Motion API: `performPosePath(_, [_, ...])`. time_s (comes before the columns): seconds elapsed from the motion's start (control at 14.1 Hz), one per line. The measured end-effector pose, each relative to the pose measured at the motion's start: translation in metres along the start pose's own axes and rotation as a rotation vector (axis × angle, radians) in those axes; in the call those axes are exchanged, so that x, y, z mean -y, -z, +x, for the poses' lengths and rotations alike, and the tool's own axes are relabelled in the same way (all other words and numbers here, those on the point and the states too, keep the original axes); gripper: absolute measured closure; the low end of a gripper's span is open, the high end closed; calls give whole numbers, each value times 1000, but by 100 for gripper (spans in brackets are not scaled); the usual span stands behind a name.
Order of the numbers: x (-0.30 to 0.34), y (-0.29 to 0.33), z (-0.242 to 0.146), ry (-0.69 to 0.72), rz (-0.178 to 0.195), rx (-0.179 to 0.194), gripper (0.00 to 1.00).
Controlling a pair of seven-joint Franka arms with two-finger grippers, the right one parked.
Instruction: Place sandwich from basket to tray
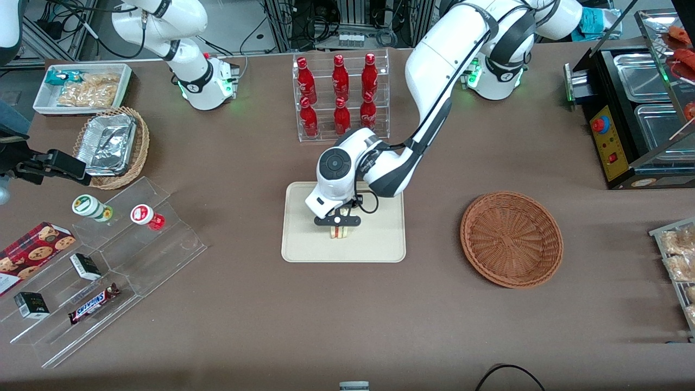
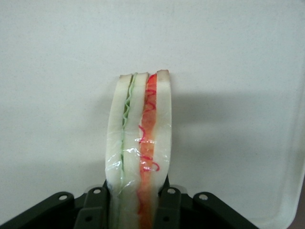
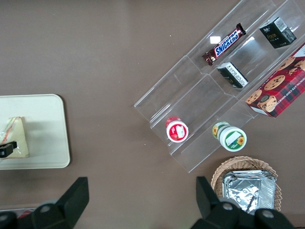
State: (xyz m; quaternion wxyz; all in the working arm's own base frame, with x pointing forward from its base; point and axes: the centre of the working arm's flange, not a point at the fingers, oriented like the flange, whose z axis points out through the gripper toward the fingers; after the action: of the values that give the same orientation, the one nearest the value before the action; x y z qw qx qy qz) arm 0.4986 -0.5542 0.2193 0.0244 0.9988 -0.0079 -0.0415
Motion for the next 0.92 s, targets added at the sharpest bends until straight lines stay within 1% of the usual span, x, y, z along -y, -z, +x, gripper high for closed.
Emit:
performPosePath(0.07, [0, 1, 0, -2, -2, -2, 54])
performPosePath(0.14, [-1, 3, 1, -3, -5, -5, 43])
performPosePath(0.21, [-3, 9, 3, -3, -13, -13, 34])
performPosePath(0.28, [-4, 18, 6, -2, -23, -26, 23])
performPosePath(0.42, [-2, 60, 15, 8, -56, -69, 3])
performPosePath(0.49, [7, 91, 21, 22, -62, -85, 0])
performPosePath(0.57, [21, 126, 28, 42, -59, -92, 0])
performPosePath(0.64, [41, 161, 33, 63, -44, -86, 0])
performPosePath(0.71, [66, 195, 37, 78, -21, -70, 0])
performPosePath(0.85, [122, 251, 41, 72, 31, -23, 0])
performPosePath(0.92, [152, 273, 42, 65, 51, 1, 0])
